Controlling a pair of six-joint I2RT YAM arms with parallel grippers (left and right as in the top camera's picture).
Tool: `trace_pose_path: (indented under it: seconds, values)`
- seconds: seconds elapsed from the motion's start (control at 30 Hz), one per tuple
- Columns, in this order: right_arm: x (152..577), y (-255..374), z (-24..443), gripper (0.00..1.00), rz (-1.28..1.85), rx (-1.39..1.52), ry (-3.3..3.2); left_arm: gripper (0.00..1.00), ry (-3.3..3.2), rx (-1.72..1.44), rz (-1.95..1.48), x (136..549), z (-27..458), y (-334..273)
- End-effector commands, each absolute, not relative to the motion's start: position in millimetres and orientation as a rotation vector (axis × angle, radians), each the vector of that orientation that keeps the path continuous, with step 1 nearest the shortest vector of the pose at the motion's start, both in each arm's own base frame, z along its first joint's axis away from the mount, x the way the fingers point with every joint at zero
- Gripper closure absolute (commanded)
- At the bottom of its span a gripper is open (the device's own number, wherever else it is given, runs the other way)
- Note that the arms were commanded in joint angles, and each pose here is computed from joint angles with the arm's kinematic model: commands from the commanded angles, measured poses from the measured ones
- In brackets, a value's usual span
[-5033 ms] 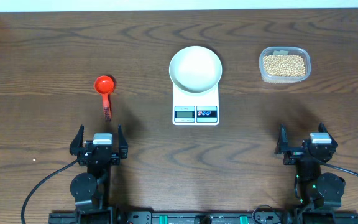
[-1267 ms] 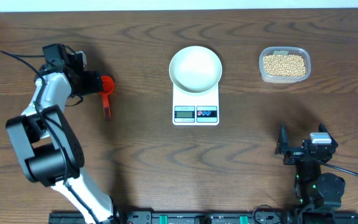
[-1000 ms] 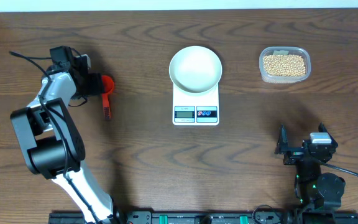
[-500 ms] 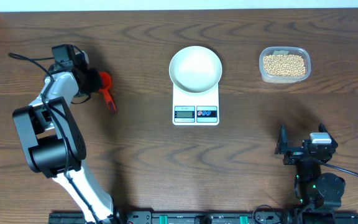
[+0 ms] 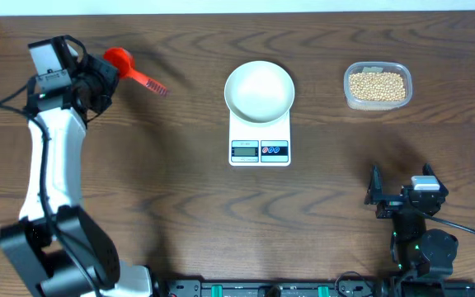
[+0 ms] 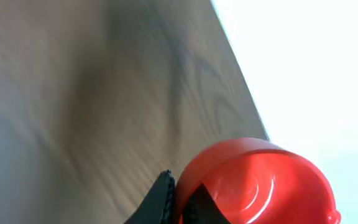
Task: Scoop item into bowl and weigh 50g on scale
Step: 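Lift the red scoop with the left gripper over the cream bowl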
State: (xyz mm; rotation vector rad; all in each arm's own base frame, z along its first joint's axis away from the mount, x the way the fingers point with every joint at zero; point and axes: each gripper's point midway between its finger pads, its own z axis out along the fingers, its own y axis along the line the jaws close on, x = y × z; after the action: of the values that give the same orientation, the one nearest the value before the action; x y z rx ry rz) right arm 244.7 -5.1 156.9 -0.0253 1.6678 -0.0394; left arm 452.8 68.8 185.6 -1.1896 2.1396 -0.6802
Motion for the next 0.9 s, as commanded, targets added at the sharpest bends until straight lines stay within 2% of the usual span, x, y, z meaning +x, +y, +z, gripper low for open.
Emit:
trace_pose_path:
  seconds: [0.0,0.13,0.3,0.6,0.87]
  values:
    - [245,-4,156,0.01,-0.032,-0.025,1.665,0.93,2.097,-1.471,-0.890,436,193,42]
    - [245,-4,156,0.01,-0.032,-0.025,1.665,0.93,2.144,-1.671,-0.895,412,178,25]
    - [245,-6,156,0.01,-0.064,-0.035,1.666,0.93,2.251,-1.693,-0.878,397,168,-1]
    - [245,-4,156,0.01,-0.043,-0.036,1.665,0.93,2.410,-1.462,-0.887,395,169,-48]
    - [242,33,185,0.01,0.323,-0.014,1.558,0.93,2.491,-1.272,-0.912,396,173,-84]
